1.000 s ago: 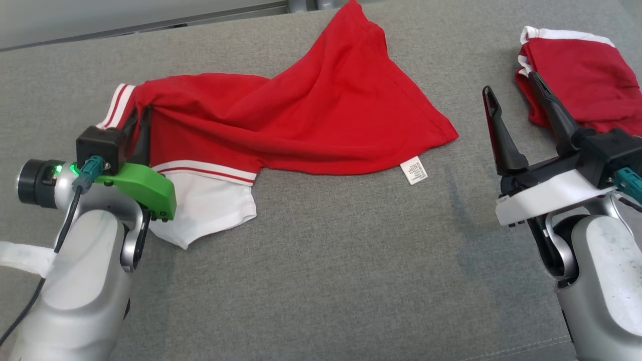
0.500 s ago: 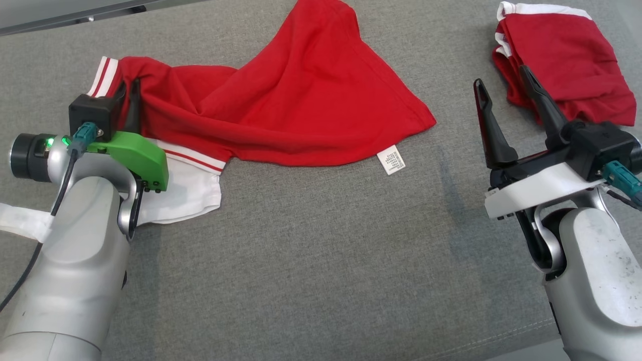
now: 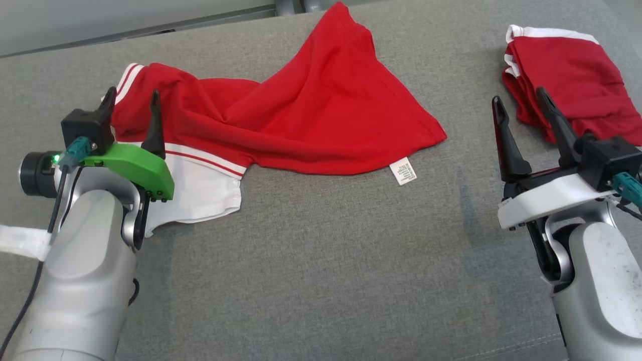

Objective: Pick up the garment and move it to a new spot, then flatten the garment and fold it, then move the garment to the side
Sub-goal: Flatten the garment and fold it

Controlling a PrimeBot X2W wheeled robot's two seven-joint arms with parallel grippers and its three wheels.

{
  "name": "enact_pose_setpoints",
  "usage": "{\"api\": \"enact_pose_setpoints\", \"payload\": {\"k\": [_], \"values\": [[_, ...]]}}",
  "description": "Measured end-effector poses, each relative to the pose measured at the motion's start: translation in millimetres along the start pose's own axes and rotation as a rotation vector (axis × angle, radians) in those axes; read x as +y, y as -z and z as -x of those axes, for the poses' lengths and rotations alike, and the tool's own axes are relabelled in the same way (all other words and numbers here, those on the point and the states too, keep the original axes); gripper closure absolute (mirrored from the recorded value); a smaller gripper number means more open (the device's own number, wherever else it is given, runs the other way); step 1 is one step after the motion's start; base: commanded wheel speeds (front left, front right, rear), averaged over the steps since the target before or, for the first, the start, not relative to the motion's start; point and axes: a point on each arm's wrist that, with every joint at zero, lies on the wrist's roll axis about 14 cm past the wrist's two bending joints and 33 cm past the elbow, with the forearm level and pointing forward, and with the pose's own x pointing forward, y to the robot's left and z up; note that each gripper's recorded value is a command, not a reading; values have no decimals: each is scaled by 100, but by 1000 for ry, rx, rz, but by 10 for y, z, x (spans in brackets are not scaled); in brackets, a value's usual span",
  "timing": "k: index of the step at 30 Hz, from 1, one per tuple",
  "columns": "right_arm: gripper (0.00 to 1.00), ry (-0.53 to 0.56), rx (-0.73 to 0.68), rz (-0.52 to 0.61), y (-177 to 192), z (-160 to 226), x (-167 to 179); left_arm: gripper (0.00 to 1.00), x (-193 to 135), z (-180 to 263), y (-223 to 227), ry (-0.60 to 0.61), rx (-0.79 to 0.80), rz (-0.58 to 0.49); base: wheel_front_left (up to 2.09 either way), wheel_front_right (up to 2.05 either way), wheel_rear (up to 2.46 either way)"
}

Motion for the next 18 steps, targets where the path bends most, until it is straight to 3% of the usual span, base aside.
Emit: {"api": "enact_pose_setpoints", "payload": {"k": [18], "values": [[0, 29, -33, -5, -142, 511, 152, 0, 50, 1216, -130, -113, -124, 131, 0, 0, 0]]}}
